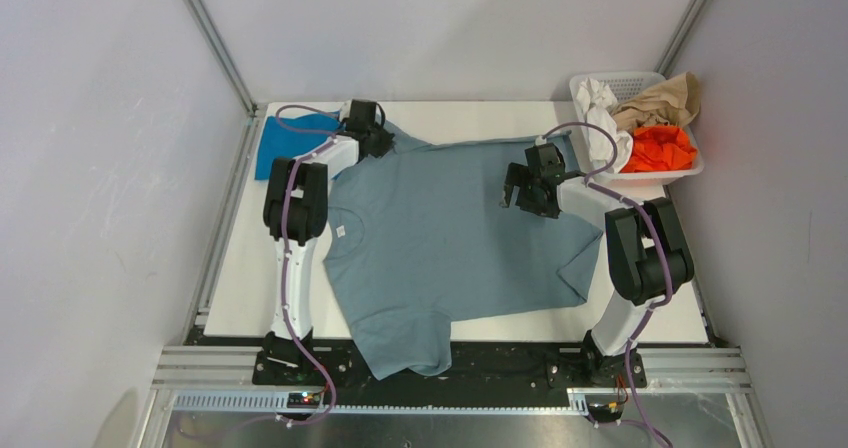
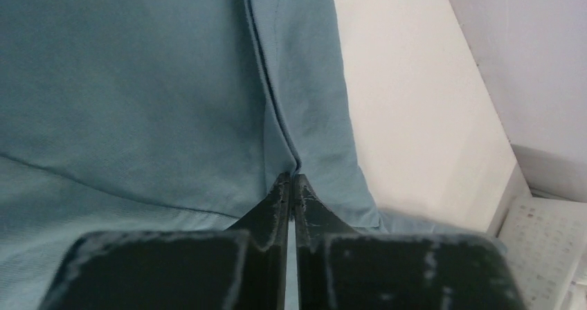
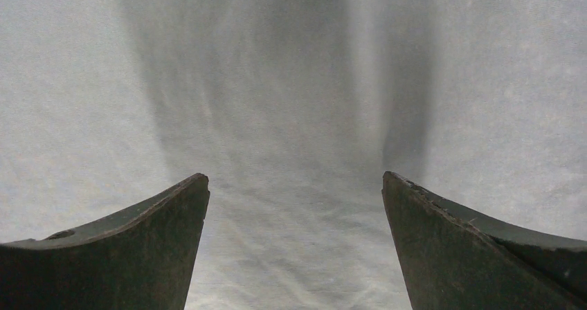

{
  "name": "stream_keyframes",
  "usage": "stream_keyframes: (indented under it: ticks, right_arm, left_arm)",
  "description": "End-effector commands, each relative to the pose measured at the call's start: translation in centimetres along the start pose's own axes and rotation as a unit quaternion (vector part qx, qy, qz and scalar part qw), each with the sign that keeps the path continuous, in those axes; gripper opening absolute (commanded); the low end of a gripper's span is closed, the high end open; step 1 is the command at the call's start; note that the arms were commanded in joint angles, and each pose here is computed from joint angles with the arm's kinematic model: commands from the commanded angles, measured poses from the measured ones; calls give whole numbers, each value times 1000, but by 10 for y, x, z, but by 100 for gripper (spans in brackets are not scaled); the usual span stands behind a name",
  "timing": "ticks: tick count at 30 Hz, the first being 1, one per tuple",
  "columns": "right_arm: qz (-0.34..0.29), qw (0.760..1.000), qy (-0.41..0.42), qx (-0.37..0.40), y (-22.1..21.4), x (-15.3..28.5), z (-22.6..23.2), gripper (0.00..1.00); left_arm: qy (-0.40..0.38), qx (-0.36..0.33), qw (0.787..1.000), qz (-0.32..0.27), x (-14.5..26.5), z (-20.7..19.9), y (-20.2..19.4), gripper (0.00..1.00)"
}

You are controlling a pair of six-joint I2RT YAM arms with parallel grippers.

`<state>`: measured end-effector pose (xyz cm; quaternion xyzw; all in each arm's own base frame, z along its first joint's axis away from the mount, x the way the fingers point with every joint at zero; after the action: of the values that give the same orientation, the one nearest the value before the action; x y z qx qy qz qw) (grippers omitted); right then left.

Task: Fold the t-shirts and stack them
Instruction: Flatten out the tshirt

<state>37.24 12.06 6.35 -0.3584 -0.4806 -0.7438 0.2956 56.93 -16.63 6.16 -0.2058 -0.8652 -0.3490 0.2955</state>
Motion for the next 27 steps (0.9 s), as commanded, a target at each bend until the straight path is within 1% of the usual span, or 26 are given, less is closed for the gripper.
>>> stream_keyframes:
  ticks: [1, 5, 7, 9, 10, 11, 12, 13, 14, 15, 16, 17, 19, 20, 21, 22, 23, 24, 25, 26, 27]
  right_arm:
    - [-32, 999, -10, -10, 14, 13, -2, 99]
    - [-30, 999, -11, -9, 13, 12, -2, 99]
    - [-33, 999, -9, -8, 14, 12, -1, 99]
    - [-34, 999, -9, -7, 15, 12, -1, 99]
    - [-33, 999, -10, -7, 15, 11, -2, 100]
    - [-32, 999, -11, -8, 14, 11, -3, 100]
    - [-30, 999, -11, -7, 14, 10, -3, 99]
    - [-30, 999, -11, -7, 14, 10, -3, 99]
    - [-30, 999, -14, -7, 14, 10, -5, 99]
    - [-28, 999, -16, -7, 14, 11, -7, 99]
    - [-30, 999, -20, -10, 16, 12, -10, 100]
    - [-32, 999, -22, -11, 17, 15, -11, 100]
    - [-40, 999, -30, -12, 19, 19, -15, 100]
    - [-42, 999, -29, -12, 20, 21, -15, 99]
    - [-47, 998, -25, -13, 21, 25, -14, 99]
    - [-50, 998, -22, -12, 22, 26, -13, 99]
    - [-54, 998, -18, -12, 23, 29, -11, 100]
    - [-59, 998, -15, -11, 25, 31, -10, 100]
    - [-64, 998, -14, -11, 27, 33, -9, 100]
    - [-71, 997, -9, -12, 31, 35, -7, 99]
    - [-71, 997, -6, -11, 31, 36, -6, 99]
  left_arm:
    - [11, 0, 1000, 4, -2, 3, -5, 2]
    - [0, -8, 1000, -9, 3, -7, 5, 0]
    - [-21, -9, 999, -27, 8, -26, 19, 0]
    - [-52, -10, 997, -49, 10, -54, 34, 0]
    - [-71, -10, 995, -65, 9, -72, 44, 0]
    - [-73, -8, 995, -66, -3, -74, 43, 0]
    - [-100, -3, 991, -93, 4, -100, 61, 0]
    - [-93, 7, 991, -93, -14, -93, 57, 0]
    - [-118, 18, 986, -119, -9, -115, 76, 0]
    - [-137, 35, 982, -128, -18, -125, 82, 21]
    - [-150, 41, 980, -122, -24, -128, 82, 45]
    - [-169, 51, 978, -111, -31, -132, 79, 85]
    - [-176, 49, 978, -102, -33, -132, 74, 98]
    - [-182, 34, 977, -109, -20, -140, 79, 99]
    - [-174, 20, 979, -103, -19, -137, 72, 99]
    - [-188, -8, 975, -119, 6, -152, 84, 99]
    - [-187, -24, 976, -109, 11, -152, 76, 100]
    - [-208, -51, 969, -121, 41, -169, 87, 100]
    - [-211, -69, 970, -103, 47, -168, 75, 100]
    - [-229, -94, 962, -118, 80, -184, 86, 100]
    - [-224, -112, 963, -98, 83, -179, 70, 100]
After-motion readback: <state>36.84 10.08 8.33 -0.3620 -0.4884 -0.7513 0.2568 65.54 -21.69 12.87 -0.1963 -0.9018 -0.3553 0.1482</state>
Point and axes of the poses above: each gripper's point midway between its finger pads, its own x axis back along the fingers, its own z axis along the line the jaws close on, y = z × x, the point moved 3 cm from there along x, back along the fingers, and after that the axes turned 7 degrees about -x, right-handed, at the moved point
